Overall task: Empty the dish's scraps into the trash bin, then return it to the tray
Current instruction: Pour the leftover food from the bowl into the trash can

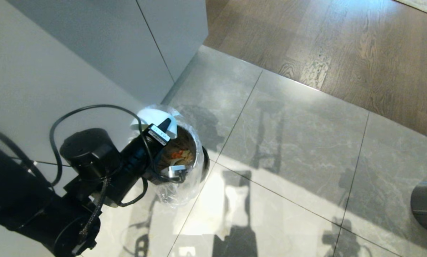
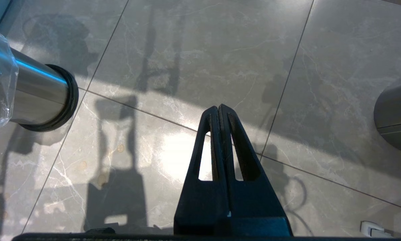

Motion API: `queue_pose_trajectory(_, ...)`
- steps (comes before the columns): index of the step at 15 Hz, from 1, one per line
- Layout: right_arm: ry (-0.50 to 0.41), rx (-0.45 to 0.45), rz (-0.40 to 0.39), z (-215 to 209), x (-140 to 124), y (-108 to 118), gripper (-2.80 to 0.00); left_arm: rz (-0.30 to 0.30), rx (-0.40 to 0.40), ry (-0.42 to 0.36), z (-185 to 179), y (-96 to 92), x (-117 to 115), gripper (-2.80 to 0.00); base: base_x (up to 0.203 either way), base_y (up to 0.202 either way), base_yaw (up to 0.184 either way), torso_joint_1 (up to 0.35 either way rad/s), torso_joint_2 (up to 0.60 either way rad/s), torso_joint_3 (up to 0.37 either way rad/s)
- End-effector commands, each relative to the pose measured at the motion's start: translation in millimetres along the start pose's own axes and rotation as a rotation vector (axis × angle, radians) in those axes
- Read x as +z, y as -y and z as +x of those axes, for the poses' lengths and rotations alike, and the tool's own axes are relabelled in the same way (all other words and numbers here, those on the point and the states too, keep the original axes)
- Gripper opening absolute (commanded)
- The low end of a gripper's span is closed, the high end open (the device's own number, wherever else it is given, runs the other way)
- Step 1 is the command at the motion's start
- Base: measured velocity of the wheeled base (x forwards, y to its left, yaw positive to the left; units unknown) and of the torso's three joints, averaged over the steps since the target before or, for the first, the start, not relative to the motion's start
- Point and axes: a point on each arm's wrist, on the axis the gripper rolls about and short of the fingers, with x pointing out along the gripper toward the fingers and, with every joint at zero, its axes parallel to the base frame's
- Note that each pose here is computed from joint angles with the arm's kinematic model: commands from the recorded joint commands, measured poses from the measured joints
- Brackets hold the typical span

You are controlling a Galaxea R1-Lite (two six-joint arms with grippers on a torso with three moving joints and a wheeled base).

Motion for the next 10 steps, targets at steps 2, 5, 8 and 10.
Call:
queue_pose_trajectory(2,0.0,-0.002,0.0,0,0,0,-2.8,0.01,0.062,-0.049,-9,-14.1,-10,-2.8,0.0,0.0,0.0,0.0,0.0,0.0)
queue_pose_trajectory(5,0.001,-0.002,0.006,0,1,0,-2.8,0.006,0.099,-0.091,-19,-25.8,-25,-2.8,0.0,0.0,0.0,0.0,0.0,0.0)
queue_pose_trajectory(8,0.002,-0.001,0.006,0,0,0,-2.8,-0.003,0.138,-0.15,-30,-38.0,-42,-2.8,0.0,0.0,0.0,0.0,0.0,0.0)
queue_pose_trajectory(10,0.003,-0.001,0.006,0,0,0,-2.8,0.004,0.14,-0.159,-36,-39.6,-46,-2.8,0.0,0.0,0.0,0.0,0.0,0.0)
